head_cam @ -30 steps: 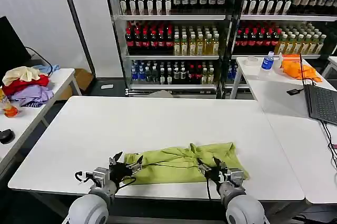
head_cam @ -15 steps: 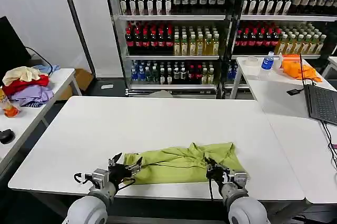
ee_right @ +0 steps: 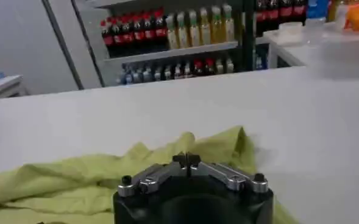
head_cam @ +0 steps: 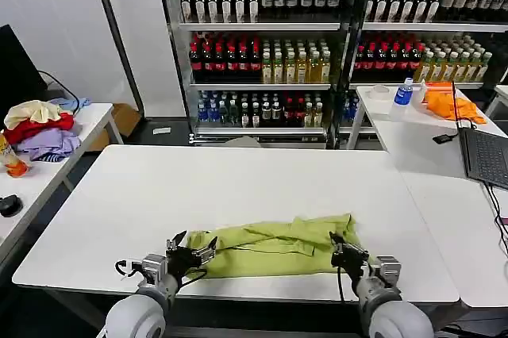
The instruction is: Fold and organize the clothes.
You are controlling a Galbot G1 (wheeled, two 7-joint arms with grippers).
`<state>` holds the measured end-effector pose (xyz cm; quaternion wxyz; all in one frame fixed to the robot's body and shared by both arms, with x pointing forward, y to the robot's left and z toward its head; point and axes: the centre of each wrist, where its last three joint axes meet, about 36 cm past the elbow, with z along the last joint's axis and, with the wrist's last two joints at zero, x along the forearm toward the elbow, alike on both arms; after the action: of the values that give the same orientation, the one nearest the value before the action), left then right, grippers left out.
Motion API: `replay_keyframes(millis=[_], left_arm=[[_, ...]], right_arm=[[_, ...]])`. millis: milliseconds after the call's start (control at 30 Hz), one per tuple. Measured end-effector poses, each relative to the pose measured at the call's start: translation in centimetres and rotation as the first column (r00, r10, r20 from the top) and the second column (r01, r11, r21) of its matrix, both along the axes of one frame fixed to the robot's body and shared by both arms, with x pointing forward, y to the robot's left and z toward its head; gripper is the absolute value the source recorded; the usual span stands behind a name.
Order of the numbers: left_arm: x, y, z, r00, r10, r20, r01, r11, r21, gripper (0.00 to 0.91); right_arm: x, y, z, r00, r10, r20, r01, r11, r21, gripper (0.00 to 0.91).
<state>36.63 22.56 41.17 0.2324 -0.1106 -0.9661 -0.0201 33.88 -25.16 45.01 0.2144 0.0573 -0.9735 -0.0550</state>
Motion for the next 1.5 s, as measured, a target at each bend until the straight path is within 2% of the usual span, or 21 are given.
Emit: replay_keyframes(millis=[300,333,367,400,767,1367,1400,1433,1500], left_arm=[[0.7,0.0,-0.4,1.0,0.001,-0.004,-0.001,1.0,0.0,0.907],[0.8,-0.1,-0.5,1.0,0.001,-0.005,-0.001,1.0,-0.002,0.907],[0.9,-0.1,-0.6,1.0,0.001,-0.005,-0.001,1.0,-0.004,0.907],[1.0,-0.2,-0.6,1.0,0.002,-0.004,-0.002,1.0,-0.005,0.907],[1.9,-0.4,-0.9,1.0,0.022,-0.003,-0.022,1.0,-0.003,0.907],[-0.2,-2.1,-1.4,0.991,0.114,-0.07,-0.118,0.991,-0.058,0.907],[-0.3,-2.3,-1.5,0.99,0.118,-0.072,-0.122,0.991,-0.063,0.856],[-0.5,-2.4,-1.5,0.99,0.122,-0.075,-0.127,0.99,-0.065,0.433],[-0.9,-2.6,-1.6,0.989,0.125,-0.083,-0.131,0.989,-0.071,0.06]], right_arm=[[-0.4,-1.9,0.8,1.0,0.005,0.013,-0.003,0.996,-0.092,0.0],[-0.5,-2.0,0.7,1.0,0.007,0.012,-0.006,0.995,-0.103,0.191],[-0.4,-2.0,0.7,1.0,0.009,0.01,-0.007,0.994,-0.112,0.725],[-0.4,-2.0,0.6,1.0,0.011,0.008,-0.01,0.993,-0.121,0.907],[-0.7,-1.3,-0.3,1.0,0.022,0.004,-0.021,0.979,-0.204,0.907],[-2.3,-1.3,0.5,0.999,-0.012,0.045,0.022,0.972,-0.233,0.907],[-2.4,-1.3,0.6,0.999,-0.013,0.046,0.024,0.972,-0.233,0.907],[-2.5,-1.3,0.6,0.999,-0.014,0.048,0.025,0.972,-0.233,0.907],[-2.7,-1.3,0.7,0.999,-0.016,0.051,0.028,0.972,-0.235,0.907]])
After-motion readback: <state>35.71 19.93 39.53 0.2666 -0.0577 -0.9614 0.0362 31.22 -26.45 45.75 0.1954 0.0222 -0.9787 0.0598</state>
